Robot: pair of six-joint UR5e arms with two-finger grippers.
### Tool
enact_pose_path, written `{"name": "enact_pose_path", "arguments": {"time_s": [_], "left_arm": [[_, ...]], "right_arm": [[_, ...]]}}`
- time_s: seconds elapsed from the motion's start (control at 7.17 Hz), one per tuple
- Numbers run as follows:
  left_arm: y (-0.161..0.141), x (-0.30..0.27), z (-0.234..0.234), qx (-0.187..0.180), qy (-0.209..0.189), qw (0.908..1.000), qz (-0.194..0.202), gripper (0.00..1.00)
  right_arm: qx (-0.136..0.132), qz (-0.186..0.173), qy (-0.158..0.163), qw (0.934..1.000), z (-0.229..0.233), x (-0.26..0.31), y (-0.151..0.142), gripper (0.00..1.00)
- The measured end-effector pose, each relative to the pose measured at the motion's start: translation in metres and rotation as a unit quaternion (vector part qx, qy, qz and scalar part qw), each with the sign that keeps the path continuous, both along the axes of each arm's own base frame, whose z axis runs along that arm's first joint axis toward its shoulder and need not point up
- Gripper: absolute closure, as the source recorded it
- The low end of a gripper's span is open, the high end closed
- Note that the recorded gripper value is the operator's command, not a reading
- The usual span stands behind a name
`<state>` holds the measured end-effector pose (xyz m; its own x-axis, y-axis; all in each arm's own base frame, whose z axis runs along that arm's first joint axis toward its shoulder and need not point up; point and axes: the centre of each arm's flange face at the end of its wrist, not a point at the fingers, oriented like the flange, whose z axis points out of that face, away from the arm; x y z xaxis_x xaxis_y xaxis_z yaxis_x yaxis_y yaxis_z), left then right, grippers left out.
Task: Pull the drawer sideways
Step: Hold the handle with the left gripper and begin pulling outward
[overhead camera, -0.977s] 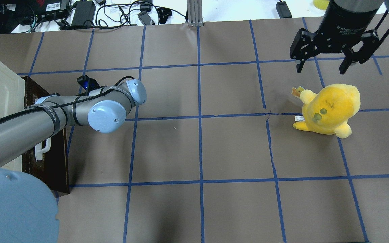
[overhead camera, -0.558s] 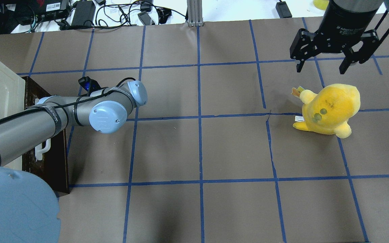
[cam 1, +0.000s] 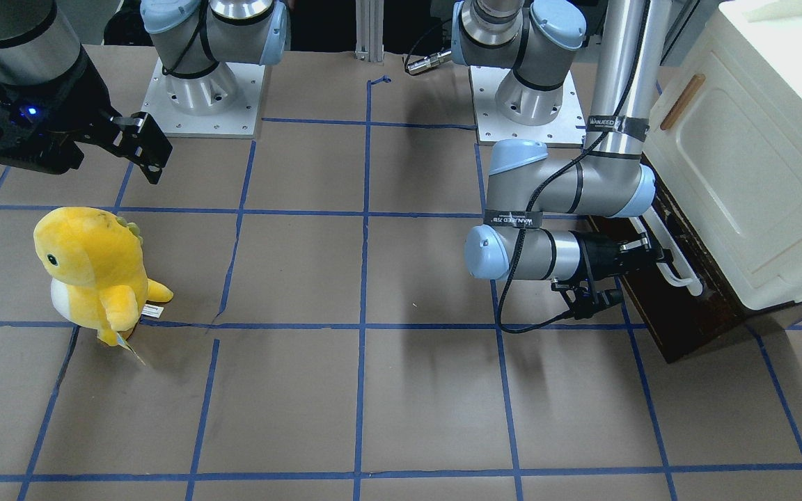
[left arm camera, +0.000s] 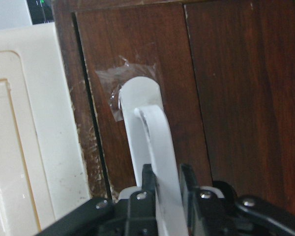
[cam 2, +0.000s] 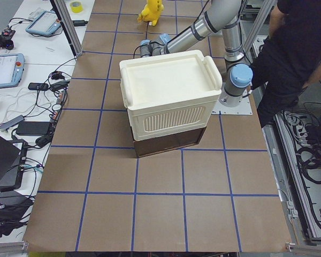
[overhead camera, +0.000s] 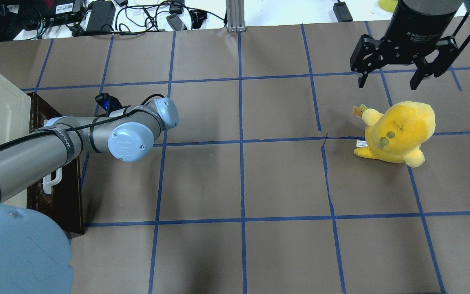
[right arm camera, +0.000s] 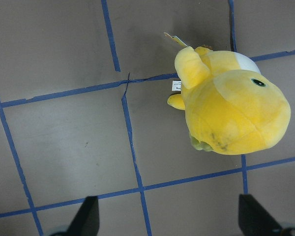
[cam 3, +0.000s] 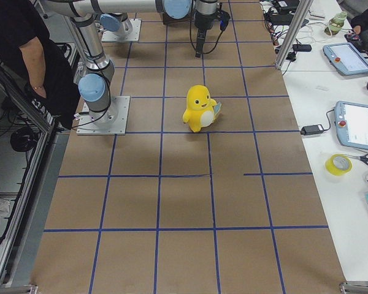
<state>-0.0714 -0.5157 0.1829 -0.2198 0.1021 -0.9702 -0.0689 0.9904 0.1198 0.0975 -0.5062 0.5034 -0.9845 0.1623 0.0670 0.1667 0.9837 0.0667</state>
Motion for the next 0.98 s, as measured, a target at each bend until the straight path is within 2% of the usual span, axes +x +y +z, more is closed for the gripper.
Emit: {"name": "enact_pose_path", "arguments": {"time_s": [0.28, 0.98], "left_arm": [[0.0003, -0.0008, 0.0044, 0.000, 0.001, 1.0000, -0.001, 0.81], [-0.0006, -0.0074, 0.0042, 0.006, 0.001, 0.9999, -0.009, 0.81]], "right_arm": [[0.000, 0.000, 0.000, 1.0000, 0.0000, 0.0000, -0.0001, 0.00], [0.000, 0.000, 0.000, 1.0000, 0.0000, 0.0000, 0.0000, 0.00]]}}
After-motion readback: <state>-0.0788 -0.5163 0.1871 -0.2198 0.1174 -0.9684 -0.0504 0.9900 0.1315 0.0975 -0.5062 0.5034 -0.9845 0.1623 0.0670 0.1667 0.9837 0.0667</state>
